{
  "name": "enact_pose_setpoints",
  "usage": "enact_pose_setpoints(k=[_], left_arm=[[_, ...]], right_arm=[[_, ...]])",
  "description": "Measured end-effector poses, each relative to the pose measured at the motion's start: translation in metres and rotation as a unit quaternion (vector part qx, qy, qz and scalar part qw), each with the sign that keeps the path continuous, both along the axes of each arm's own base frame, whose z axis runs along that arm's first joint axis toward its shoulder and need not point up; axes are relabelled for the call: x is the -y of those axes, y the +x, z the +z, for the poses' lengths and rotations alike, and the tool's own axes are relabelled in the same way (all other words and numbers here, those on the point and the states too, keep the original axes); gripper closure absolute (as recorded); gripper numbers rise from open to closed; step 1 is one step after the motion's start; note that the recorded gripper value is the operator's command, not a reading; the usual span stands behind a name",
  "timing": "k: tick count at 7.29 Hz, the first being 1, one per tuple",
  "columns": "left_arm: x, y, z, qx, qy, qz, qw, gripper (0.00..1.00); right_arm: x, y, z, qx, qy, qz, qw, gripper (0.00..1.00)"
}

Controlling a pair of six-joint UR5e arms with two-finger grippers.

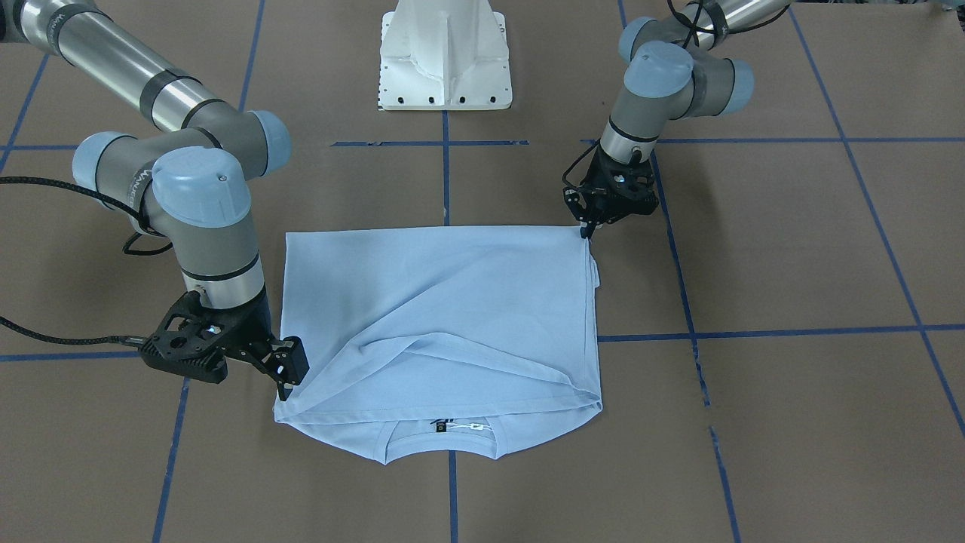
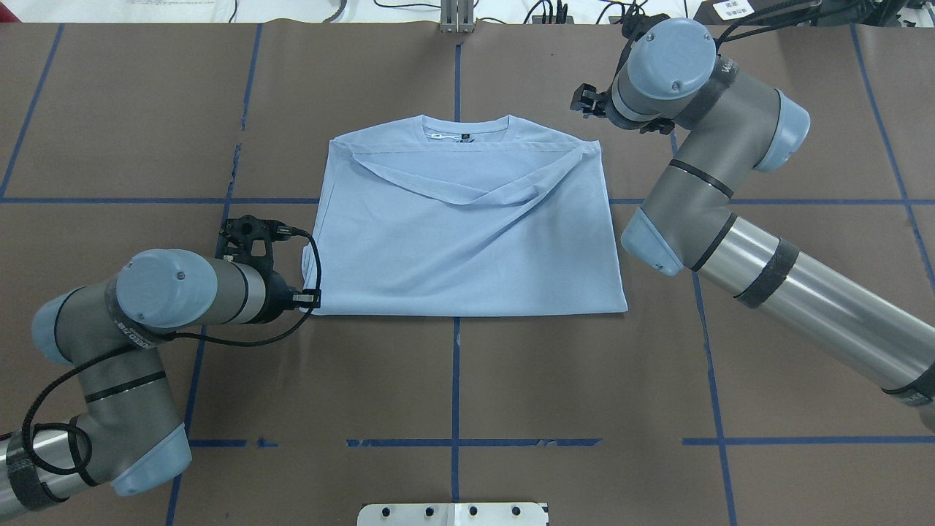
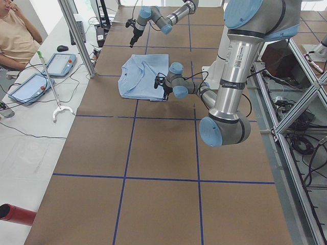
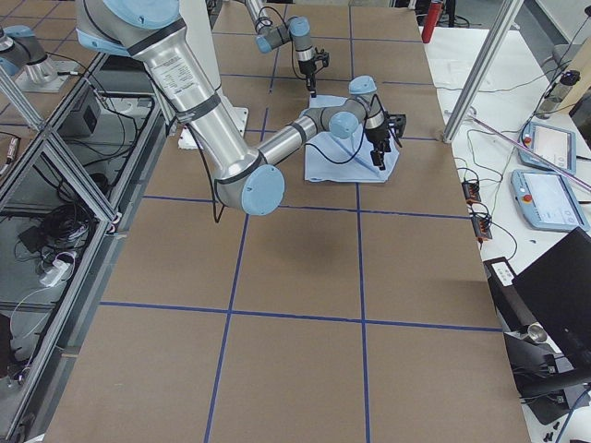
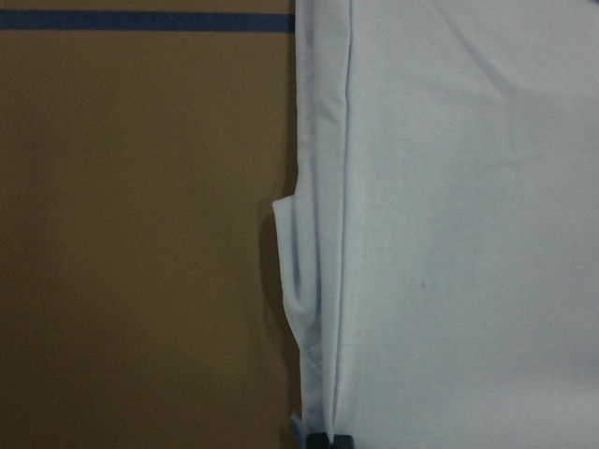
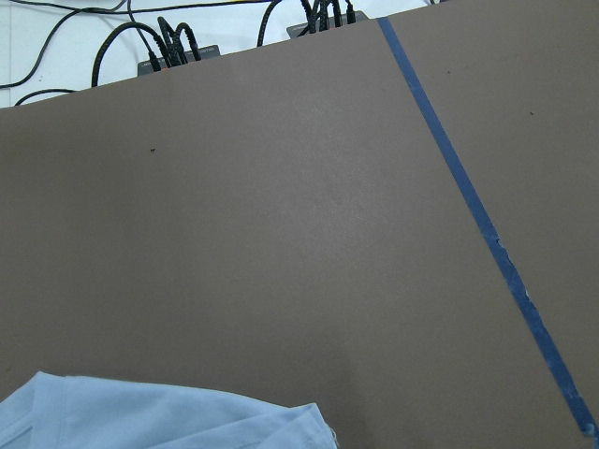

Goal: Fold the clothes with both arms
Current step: 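Grasp the side edge with the left gripper and drag it away from the robot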

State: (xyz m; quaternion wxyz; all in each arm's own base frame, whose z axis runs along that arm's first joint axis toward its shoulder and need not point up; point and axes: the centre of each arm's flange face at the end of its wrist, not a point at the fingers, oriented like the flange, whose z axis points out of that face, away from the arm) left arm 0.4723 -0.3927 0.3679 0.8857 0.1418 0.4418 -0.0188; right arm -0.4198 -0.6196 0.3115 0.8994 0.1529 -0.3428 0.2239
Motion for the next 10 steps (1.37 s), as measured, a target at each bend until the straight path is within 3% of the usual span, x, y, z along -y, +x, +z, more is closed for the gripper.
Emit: enact_pose_setpoints(k=[2,5,8,9,10], left_arm=[[0.051,-0.033,0.013,0.037,0.043,-0.009,0.9984,1.00],[0.199,-0.079,0.032,0.113,0.079,-0.049,0.9892,1.00],[0.326,-0.098,0.032,0.153,0.106,-0.090,0.9784,1.00],[0.345,-0.106,0.040,0.158,0.117,-0.097,0.9756,0.01],[0.352,-0.113,0.047,0.158,0.128,-0.099,0.9740,0.00]], right_arm=[[0.000,-0.001,0.001,0.000,-0.001,0.000,1.0000,0.00],[0.000,0.000,0.001,-0.001,-0.001,0.001,1.0000,0.00],[0.003,0.004,0.001,-0.001,0.000,0.005,1.0000,0.00],[0.004,0.004,-0.001,0.000,0.001,0.006,1.0000,0.00],[0.003,0.002,-0.006,0.002,0.003,0.004,1.0000,0.00]])
